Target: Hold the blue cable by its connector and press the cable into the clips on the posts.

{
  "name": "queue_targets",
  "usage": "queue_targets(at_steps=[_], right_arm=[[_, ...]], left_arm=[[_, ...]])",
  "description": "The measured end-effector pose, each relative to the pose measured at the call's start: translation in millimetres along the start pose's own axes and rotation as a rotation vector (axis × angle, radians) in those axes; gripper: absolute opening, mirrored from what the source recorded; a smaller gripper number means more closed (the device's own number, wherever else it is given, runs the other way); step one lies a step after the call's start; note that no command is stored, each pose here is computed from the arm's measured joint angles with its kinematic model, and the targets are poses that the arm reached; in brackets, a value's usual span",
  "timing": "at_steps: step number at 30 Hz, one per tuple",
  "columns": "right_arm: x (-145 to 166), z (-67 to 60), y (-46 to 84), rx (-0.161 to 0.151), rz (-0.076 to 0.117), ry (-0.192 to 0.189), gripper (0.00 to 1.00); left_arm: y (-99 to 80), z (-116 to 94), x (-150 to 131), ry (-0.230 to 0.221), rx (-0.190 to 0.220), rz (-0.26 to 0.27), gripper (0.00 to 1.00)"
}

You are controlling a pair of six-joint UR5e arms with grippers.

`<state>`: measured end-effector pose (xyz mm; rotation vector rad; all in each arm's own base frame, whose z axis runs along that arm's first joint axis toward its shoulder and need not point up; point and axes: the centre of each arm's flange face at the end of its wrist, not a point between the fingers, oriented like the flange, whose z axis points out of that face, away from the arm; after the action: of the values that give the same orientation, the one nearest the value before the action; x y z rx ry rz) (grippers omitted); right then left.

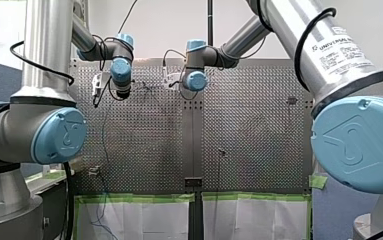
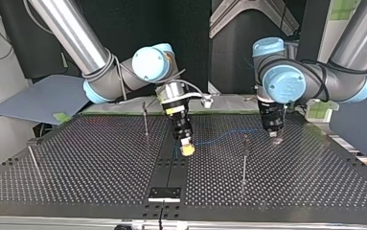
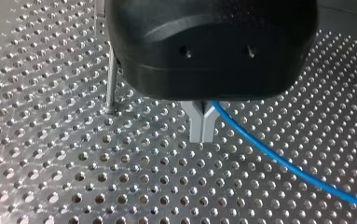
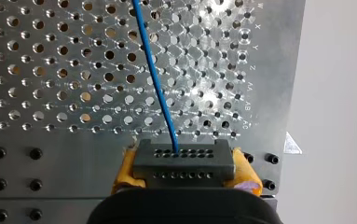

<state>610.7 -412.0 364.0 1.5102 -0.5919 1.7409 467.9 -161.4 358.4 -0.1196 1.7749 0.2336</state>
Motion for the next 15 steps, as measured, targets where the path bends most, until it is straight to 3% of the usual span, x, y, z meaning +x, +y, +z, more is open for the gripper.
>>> queue_targets(at_steps=[15], right_arm=[[-5.7, 2.2, -2.8, 0.004, 0.0, -0.011, 0.0]], left_arm=[[-15.8, -10.7, -6.0, -0.008, 0.13, -0.002, 0.0]])
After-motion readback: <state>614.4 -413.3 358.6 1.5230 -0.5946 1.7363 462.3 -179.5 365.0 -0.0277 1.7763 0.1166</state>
